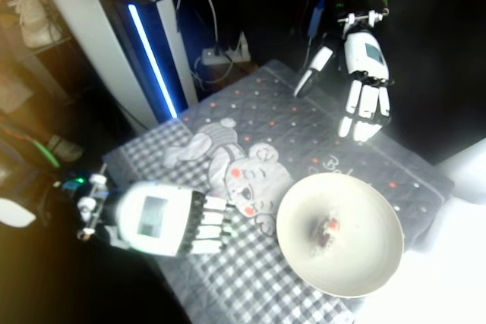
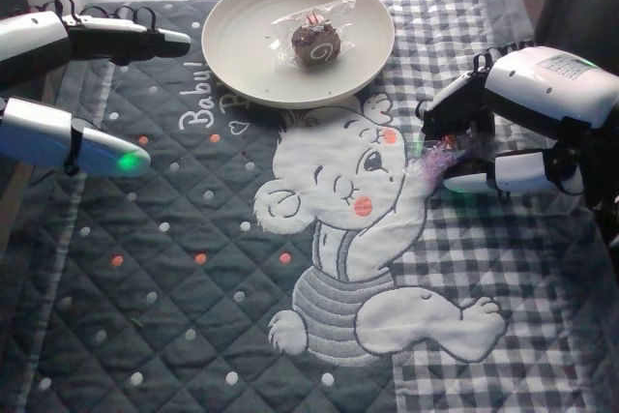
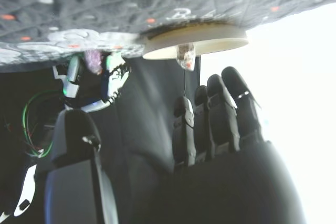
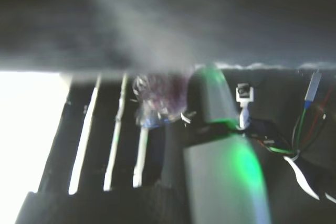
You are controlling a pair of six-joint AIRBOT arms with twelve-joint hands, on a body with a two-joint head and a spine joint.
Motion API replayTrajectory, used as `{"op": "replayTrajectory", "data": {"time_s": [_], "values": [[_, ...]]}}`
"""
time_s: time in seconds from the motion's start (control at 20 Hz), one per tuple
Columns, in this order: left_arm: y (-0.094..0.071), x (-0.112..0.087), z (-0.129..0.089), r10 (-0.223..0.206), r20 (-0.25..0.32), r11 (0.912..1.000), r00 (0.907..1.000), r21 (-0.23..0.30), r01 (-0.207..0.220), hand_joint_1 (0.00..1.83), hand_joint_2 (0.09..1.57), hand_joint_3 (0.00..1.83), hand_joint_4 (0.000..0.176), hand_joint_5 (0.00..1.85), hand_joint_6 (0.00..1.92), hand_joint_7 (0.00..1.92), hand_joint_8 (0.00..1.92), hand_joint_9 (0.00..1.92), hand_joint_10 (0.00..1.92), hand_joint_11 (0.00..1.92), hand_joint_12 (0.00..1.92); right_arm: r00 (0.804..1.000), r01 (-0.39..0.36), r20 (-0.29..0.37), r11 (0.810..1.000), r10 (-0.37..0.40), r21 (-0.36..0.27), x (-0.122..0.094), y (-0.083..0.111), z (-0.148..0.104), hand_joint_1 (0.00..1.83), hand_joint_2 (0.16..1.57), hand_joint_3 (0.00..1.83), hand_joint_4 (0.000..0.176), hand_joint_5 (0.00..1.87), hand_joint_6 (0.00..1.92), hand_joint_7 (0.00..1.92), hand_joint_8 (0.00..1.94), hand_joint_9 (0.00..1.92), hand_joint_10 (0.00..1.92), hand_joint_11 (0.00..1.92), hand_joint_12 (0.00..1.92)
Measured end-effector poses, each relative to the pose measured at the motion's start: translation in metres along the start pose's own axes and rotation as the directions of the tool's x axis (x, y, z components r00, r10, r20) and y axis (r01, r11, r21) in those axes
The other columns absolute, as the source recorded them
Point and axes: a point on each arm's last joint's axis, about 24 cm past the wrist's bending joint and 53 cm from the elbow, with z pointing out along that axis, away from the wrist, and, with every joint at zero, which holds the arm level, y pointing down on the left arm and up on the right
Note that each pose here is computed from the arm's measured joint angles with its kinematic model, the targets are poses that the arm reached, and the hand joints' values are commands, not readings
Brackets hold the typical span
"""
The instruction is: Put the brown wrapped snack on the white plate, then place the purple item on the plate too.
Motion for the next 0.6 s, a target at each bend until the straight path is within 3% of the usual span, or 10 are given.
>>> {"op": "replayTrajectory", "data": {"time_s": [0.1,0.15,0.25,0.3,0.35,0.4,0.45,0.5,0.55,0.6], "values": [[0.004,0.003,-0.003,-0.013,-0.003,0.9999,0.9999,-0.007,0.013,0.7,0.89,0.0,0.098,0.34,0.0,0.32,0.0,0.34,0.01,0.0,0.99,1.0,-0.019,0.006,1.0,0.019,-0.005,-0.004,0.0,-0.001,1.39,1.06,0.0,0.0,1.06,0.76,1.15,0.63,1.01,1.13,0.82,1.27],[0.008,0.007,-0.004,-0.013,-0.011,0.9998,0.9999,-0.017,0.012,0.69,0.89,0.0,0.106,0.34,0.0,0.33,0.0,0.36,0.01,0.0,1.03,0.999,-0.029,0.016,1.0,0.029,-0.01,-0.01,0.001,-0.003,1.39,1.06,0.0,0.0,1.06,0.73,1.11,0.76,1.01,1.11,0.84,1.2],[0.011,0.009,-0.004,-0.014,-0.017,0.9995,0.9998,-0.029,0.013,0.7,0.88,0.0,0.103,0.35,0.01,0.34,0.01,0.37,0.01,0.0,1.05,0.999,0.0,0.037,1.0,0.0,0.001,-0.03,0.001,-0.014,1.27,1.05,0.0,0.0,1.17,0.53,1.13,0.87,1.08,0.6,0.8,1.09],[0.011,0.007,-0.004,-0.016,-0.011,0.9996,0.9998,-0.025,0.016,0.7,0.87,0.0,0.106,0.35,0.01,0.35,0.01,0.39,0.02,0.0,1.05,0.998,0.032,0.062,0.999,-0.032,-0.002,-0.051,0.01,-0.015,1.37,1.05,0.0,0.0,1.12,0.64,1.14,0.76,1.03,0.93,0.75,1.01],[0.014,0.008,-0.006,-0.033,-0.006,0.9989,0.9994,-0.033,0.033,0.69,0.88,0.0,0.113,0.34,0.0,0.34,0.0,0.37,0.01,0.0,0.97,0.987,0.113,0.12,0.993,-0.108,-0.035,-0.087,0.039,-0.009,1.38,1.06,0.0,0.0,1.08,0.69,1.12,0.76,0.98,1.1,0.74,1.13],[0.013,0.009,-0.007,-0.043,-0.003,0.9986,0.9991,-0.032,0.043,0.71,0.87,0.0,0.113,0.36,0.01,0.36,0.0,0.38,0.01,0.0,0.97,0.984,0.118,0.139,0.992,-0.11,-0.05,-0.095,0.047,-0.007,1.29,1.05,0.0,0.0,1.14,0.58,1.15,0.83,1.01,0.89,0.79,1.23],[0.014,0.012,-0.012,-0.068,0.0,0.9974,0.9977,-0.026,0.068,0.72,0.86,0.0,0.114,0.37,0.01,0.36,0.01,0.39,0.01,0.0,0.97,0.968,0.173,0.202,0.978,-0.148,-0.114,-0.12,0.08,0.0,1.26,1.05,0.0,0.0,1.15,0.57,1.12,0.88,1.04,0.73,0.8,1.2],[0.015,0.018,-0.014,-0.061,-0.016,0.9978,0.998,-0.028,0.061,0.72,0.87,0.0,0.112,0.35,0.0,0.35,0.0,0.36,0.0,0.0,0.91,0.947,0.257,0.237,0.955,-0.218,-0.149,-0.132,0.106,0.006,1.36,1.07,0.0,0.0,1.11,0.6,1.09,0.81,0.98,1.11,0.77,1.25],[0.016,0.018,-0.014,-0.061,-0.017,0.9977,0.998,-0.032,0.06,0.72,0.86,0.0,0.106,0.36,0.0,0.35,0.0,0.37,0.01,0.0,0.93,0.938,0.289,0.246,0.945,-0.246,-0.156,-0.133,0.115,0.012,1.38,1.07,0.0,0.0,1.09,0.64,1.11,0.72,0.98,1.17,0.77,1.21],[0.02,0.015,-0.014,-0.058,-0.009,0.9975,0.9982,-0.041,0.058,0.75,0.85,0.0,0.094,0.37,0.0,0.36,0.0,0.39,0.01,0.0,0.96,0.929,0.326,0.234,0.933,-0.286,-0.155,-0.128,0.121,0.026,1.28,1.04,0.0,0.0,1.13,0.64,1.2,0.66,1.04,0.94,0.86,1.28]]}}
